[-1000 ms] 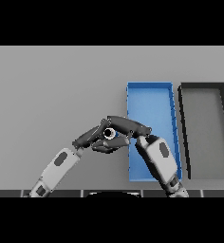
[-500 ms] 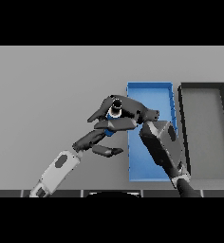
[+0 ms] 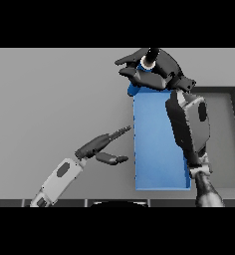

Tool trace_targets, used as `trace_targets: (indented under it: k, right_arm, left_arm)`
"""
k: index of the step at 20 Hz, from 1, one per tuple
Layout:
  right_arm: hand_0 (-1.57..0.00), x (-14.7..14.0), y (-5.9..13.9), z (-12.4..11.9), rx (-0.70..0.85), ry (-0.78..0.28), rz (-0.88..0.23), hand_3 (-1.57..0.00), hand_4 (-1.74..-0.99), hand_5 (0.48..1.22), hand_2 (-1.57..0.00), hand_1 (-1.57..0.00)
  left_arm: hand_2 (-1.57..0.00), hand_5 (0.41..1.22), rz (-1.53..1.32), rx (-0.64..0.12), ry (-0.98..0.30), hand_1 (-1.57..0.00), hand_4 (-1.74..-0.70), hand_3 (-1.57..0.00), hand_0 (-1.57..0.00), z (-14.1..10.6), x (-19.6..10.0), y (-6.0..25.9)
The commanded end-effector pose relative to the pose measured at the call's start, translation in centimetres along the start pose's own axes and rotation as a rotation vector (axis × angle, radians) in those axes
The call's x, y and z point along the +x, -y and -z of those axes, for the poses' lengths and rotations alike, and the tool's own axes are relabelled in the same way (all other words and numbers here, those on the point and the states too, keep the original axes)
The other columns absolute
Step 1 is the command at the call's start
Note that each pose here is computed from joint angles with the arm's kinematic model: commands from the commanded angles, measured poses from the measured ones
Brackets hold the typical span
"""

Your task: Pick up the blue pipe and place it into the blue bin.

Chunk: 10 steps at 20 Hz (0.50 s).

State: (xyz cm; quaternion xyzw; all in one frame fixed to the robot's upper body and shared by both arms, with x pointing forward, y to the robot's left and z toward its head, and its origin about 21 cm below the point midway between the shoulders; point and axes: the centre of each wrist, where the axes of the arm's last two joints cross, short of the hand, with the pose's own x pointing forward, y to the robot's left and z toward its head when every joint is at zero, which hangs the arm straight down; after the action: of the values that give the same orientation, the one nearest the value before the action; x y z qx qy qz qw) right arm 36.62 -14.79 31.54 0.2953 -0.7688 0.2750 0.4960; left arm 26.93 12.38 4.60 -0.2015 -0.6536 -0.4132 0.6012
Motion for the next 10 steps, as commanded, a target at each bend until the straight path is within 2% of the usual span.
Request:
trace_targets:
  k: [1, 3, 6, 9, 10]
  right_arm:
    - [-1.57, -0.6, 1.5, -0.5, -0.05, -0.033, 0.0, -1.57, -1.498, 1.221, -1.57, -1.57]
    - [-1.57, -1.8, 3.5, -1.5, -0.13, -0.105, 0.0, -1.57, -1.499, 1.221, -1.57, -1.57]
    - [-1.57, -4.7, 6.5, -4.3, -0.283, -0.22, 0.041, -1.57, -1.499, 1.221, -1.57, -1.57]
    - [-1.57, -7.5, 7.7, -6.5, -0.364, -0.327, 0.073, -1.57, -1.499, 1.221, -1.57, -1.57]
    - [-1.57, -8.9, 7.6, -7.3, -0.391, -0.376, 0.086, -1.57, -1.499, 1.221, -1.57, -1.57]
  left_arm:
    - [0.0, 0.477, 0.002, 0.004, 0.006, 0.0, -0.84, 0.0, 0.0, -0.2, 0.1, 0.0]
    - [0.0, 0.47, 0.022, 0.02, -0.001, 0.0, -0.83, 0.0, 0.0, -0.7, 0.0, -0.3]
    - [0.0, 0.463, 0.021, 0.03, -0.011, 0.0, -0.83, 0.0, 0.0, -0.7, 0.1, -0.6]
    - [0.0, 0.462, 0.026, 0.027, -0.002, 0.0, -0.83, 0.0, 0.0, -1.0, 0.0, -0.9]
    - [0.0, 0.463, 0.021, 0.02, 0.001, 0.0, -0.83, 0.0, 0.0, -1.0, -0.1, -0.4]
